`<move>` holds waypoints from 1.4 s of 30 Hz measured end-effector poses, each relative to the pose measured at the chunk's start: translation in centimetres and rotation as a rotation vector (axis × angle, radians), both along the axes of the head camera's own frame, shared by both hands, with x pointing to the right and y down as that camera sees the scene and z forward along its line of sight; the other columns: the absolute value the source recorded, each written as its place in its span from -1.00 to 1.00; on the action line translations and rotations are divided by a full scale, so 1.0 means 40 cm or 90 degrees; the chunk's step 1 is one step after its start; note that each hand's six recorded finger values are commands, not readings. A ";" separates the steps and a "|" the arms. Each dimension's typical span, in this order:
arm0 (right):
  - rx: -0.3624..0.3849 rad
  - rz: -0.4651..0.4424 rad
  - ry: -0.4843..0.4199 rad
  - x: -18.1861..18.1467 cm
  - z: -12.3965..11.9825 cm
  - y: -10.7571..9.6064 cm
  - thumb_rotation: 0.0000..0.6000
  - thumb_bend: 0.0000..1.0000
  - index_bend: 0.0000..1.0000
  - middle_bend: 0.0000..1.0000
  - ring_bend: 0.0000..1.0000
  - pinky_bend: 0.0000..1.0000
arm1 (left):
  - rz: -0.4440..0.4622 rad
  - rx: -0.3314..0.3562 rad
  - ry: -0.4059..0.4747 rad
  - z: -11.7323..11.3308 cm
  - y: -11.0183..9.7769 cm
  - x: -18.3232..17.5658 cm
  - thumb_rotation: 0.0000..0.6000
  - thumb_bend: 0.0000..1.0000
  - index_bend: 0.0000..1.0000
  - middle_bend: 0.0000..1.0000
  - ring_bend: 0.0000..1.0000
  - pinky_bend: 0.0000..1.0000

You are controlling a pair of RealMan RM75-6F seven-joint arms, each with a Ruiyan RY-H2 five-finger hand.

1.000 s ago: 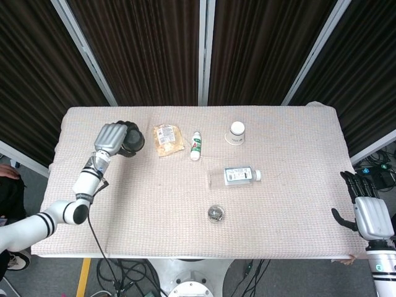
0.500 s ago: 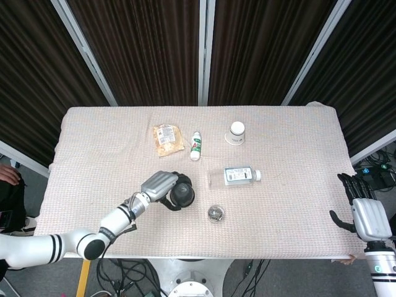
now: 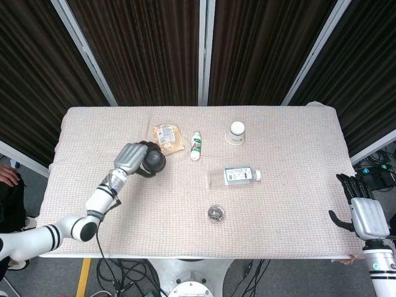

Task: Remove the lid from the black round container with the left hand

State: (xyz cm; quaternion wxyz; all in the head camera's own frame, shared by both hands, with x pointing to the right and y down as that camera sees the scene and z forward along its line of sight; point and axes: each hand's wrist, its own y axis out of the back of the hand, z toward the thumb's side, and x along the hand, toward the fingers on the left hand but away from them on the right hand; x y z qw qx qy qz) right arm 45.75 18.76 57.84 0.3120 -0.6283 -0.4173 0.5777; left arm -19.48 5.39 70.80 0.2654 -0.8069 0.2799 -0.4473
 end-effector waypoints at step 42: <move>-0.014 0.034 0.005 0.039 0.020 -0.002 1.00 -0.59 -0.91 -0.88 -1.00 -0.98 | -0.004 -0.075 0.141 -0.050 0.132 0.179 1.00 -0.52 -0.37 -0.15 -0.40 -0.14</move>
